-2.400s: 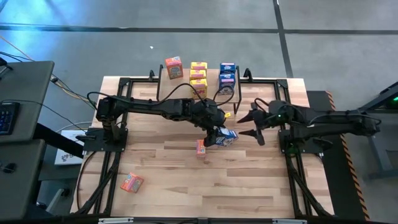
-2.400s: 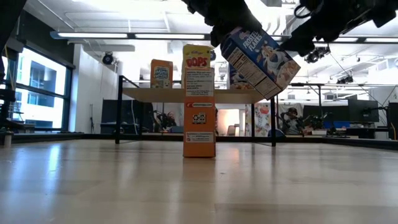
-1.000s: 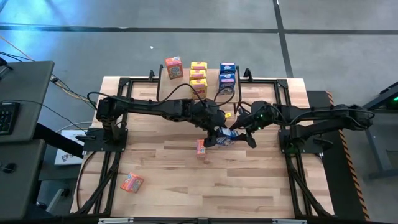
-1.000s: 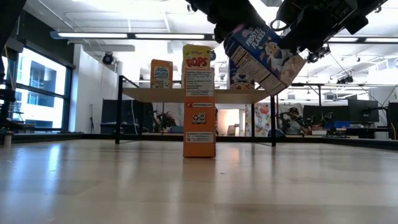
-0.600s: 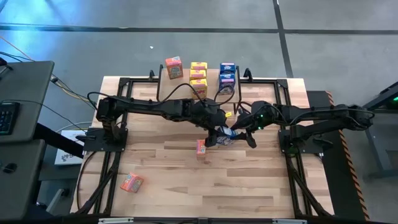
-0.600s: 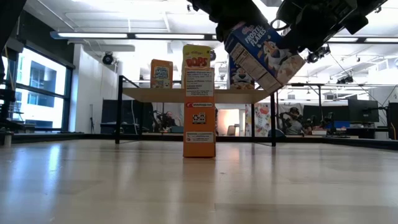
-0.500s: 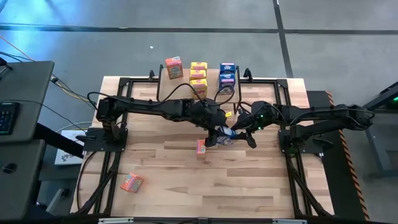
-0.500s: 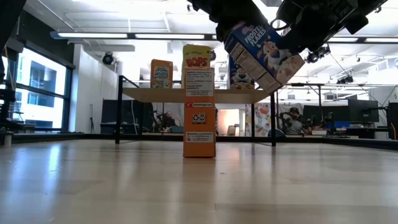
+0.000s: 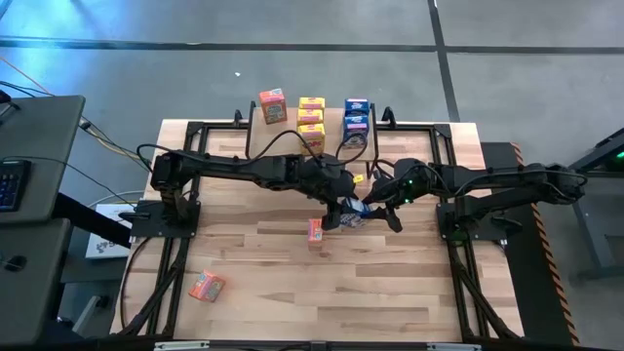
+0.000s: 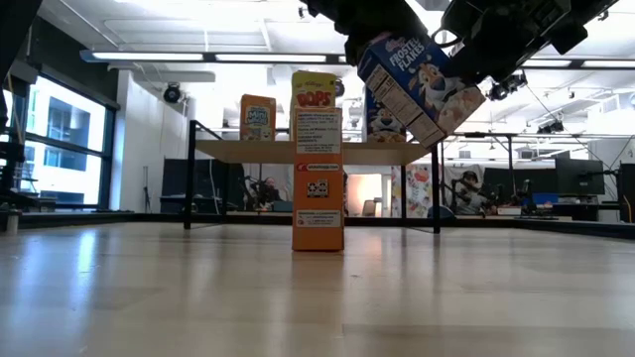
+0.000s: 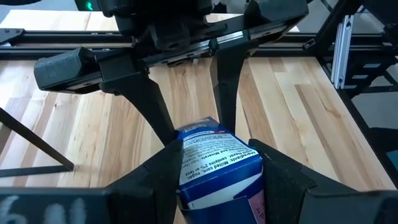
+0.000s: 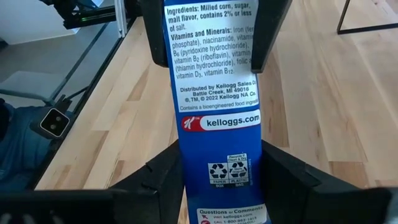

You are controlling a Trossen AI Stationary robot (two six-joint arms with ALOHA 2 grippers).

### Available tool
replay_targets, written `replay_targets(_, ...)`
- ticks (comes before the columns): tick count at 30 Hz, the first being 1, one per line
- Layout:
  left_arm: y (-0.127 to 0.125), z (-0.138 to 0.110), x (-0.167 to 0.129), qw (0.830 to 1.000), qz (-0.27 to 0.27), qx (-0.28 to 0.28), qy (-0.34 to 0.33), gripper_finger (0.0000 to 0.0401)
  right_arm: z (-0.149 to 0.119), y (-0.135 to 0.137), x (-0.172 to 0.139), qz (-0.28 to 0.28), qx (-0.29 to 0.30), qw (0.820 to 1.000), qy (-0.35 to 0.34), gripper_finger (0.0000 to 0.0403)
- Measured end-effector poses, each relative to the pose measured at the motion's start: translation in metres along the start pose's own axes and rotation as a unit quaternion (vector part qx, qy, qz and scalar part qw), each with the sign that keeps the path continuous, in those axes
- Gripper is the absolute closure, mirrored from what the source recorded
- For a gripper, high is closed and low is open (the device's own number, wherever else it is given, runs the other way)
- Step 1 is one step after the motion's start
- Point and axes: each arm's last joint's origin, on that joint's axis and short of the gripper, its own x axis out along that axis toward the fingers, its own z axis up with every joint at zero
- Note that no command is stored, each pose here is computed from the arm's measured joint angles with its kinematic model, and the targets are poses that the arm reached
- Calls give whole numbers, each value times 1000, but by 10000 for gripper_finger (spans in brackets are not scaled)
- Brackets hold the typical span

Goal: Stack cereal on shelf
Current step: Put the blue cereal box on the shelf aligned with the other blue cereal boxes

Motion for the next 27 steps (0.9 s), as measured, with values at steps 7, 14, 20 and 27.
replay_targets(7, 0, 0, 0, 1000, -1, 1, -1, 232, 0, 0, 0, 0, -1, 1000, -2, 234)
replay_targets(14, 0, 4, 0, 999, 8, 29, -21, 189, 1, 0, 0, -2, -2, 1000, -6, 234)
replay_targets(20, 0, 5, -2, 1000, 8, 18, -23, 166, 3, 0, 0, -2, -5, 1000, -14, 234)
replay_targets(27, -1, 15, -27, 999, 18, 27, -35, 164, 3, -1, 0, -11, -5, 1000, -14, 234)
